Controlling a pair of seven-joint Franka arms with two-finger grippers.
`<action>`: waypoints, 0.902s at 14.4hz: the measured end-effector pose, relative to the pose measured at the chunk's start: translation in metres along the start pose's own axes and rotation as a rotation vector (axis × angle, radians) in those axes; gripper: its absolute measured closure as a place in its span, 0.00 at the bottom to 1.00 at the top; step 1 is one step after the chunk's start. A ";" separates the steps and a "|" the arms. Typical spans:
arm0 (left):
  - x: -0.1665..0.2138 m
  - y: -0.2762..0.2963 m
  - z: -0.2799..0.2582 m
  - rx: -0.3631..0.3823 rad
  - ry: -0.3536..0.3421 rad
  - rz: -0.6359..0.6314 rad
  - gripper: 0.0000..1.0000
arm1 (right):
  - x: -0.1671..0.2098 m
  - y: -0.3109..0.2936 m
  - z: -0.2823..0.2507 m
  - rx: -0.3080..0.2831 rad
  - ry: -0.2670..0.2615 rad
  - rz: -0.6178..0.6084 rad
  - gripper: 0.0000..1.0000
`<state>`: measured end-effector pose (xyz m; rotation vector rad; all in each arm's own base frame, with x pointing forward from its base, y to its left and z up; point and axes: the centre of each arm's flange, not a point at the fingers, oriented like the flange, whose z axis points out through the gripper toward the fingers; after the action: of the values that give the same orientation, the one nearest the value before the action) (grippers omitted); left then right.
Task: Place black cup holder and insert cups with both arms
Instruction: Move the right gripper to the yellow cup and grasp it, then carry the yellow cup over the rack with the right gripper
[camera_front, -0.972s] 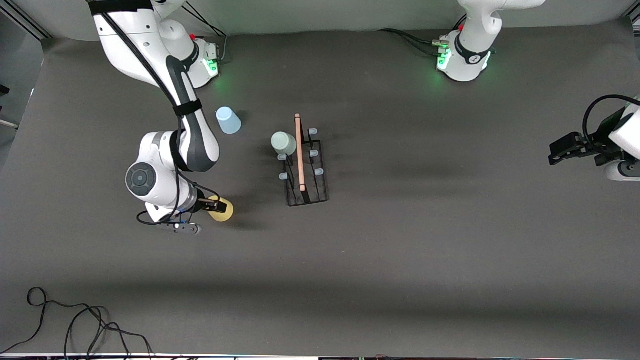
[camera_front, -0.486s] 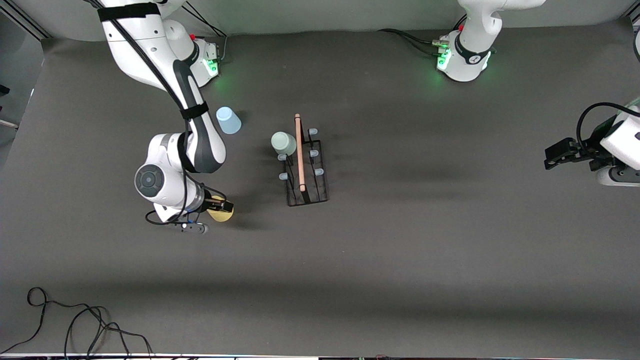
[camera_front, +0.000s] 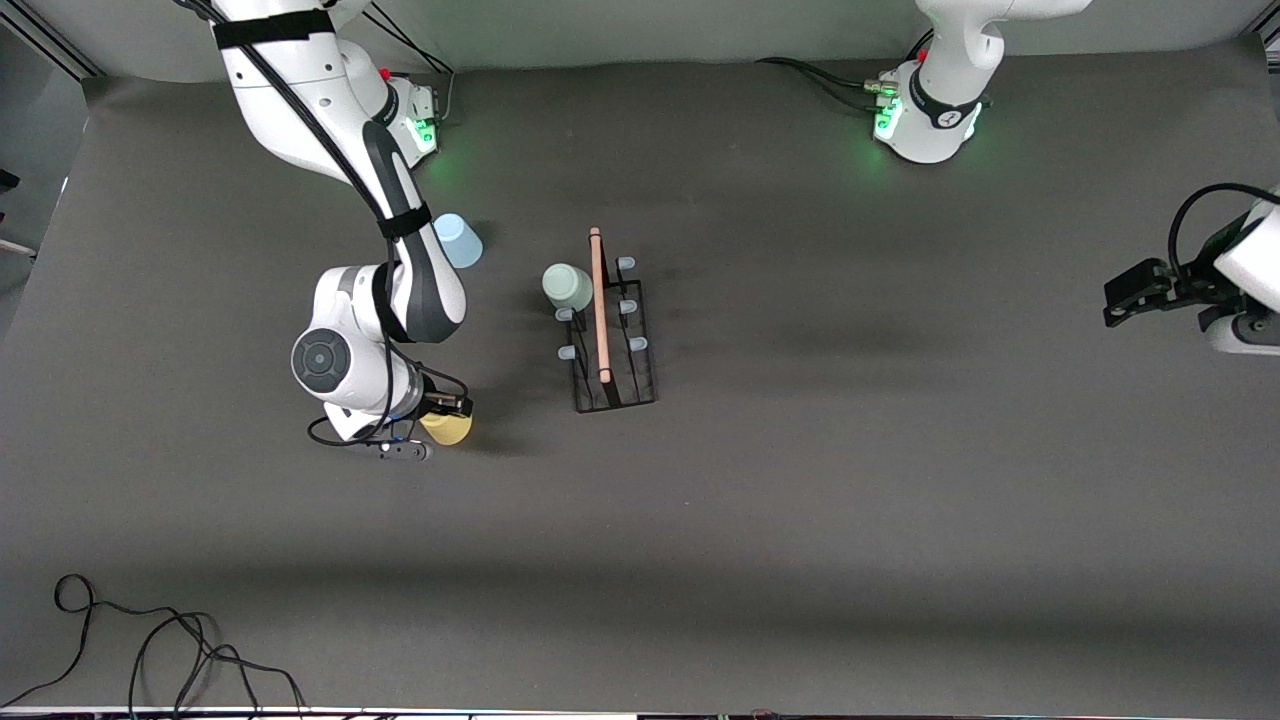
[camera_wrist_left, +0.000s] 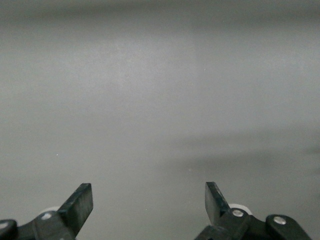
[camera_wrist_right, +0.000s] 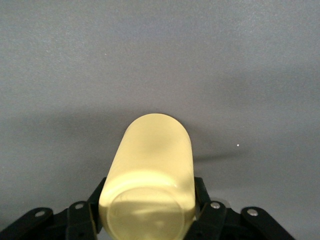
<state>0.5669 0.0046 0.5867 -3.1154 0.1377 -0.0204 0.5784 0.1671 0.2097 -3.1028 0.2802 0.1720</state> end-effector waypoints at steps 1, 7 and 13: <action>-0.002 0.000 -0.002 0.000 0.000 0.001 0.00 | 0.000 -0.002 -0.004 0.006 0.003 -0.003 0.31; -0.006 0.000 -0.003 -0.002 -0.019 0.000 0.00 | -0.030 -0.032 -0.104 0.139 -0.044 0.016 0.31; -0.006 -0.001 -0.003 -0.002 -0.022 -0.003 0.00 | -0.087 -0.102 -0.153 0.181 -0.054 0.150 0.31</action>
<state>0.5607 0.0065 0.5898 -3.1166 0.1329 0.0141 0.5285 0.2785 0.3726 -2.8931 0.4972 0.2195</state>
